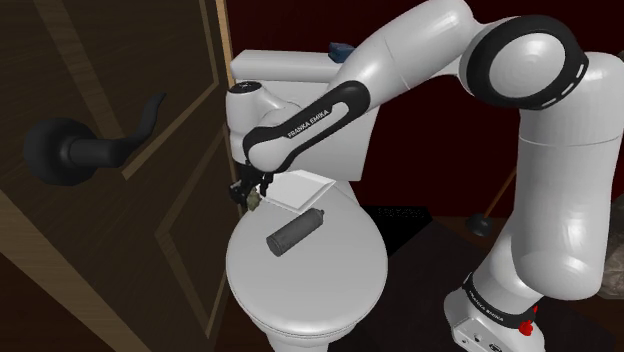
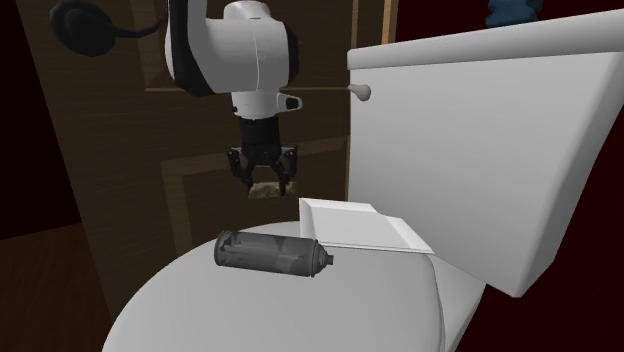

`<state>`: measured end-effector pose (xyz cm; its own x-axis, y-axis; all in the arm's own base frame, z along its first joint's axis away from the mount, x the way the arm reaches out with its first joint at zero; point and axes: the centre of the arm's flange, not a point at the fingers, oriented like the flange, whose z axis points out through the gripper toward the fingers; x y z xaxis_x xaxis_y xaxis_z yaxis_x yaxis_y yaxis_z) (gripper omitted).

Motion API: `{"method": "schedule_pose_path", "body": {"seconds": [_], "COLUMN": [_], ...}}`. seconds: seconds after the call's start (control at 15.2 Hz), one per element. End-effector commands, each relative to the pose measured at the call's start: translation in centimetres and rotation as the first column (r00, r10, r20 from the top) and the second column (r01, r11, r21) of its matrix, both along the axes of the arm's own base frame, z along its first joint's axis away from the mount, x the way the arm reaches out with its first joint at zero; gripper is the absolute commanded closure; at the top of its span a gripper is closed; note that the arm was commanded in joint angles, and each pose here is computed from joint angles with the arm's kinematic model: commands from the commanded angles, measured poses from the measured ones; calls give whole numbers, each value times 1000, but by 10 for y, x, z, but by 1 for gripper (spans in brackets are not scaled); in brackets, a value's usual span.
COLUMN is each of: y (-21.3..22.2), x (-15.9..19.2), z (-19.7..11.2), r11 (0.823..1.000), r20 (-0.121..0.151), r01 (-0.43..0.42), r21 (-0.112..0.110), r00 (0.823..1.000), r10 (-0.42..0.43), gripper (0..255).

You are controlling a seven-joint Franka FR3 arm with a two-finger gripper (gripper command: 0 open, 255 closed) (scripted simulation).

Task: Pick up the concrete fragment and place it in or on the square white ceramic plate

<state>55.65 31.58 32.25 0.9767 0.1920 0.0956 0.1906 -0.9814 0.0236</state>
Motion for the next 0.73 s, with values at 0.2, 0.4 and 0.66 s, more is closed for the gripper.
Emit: {"method": "schedule_pose_path", "body": {"seconds": [0.2, 0.4, 0.66], "y": [-39, -78, -129], "x": [11, 21, 34], "z": [6, 5, 4], "r11": [1000, 1000, 1000], "r20": [0, 0, 0], "r01": [0, 0, 0], "r21": [0, 0, 0], "r00": [1000, 1000, 1000], "r10": [0, 0, 0], "gripper": [255, 255, 255]}}
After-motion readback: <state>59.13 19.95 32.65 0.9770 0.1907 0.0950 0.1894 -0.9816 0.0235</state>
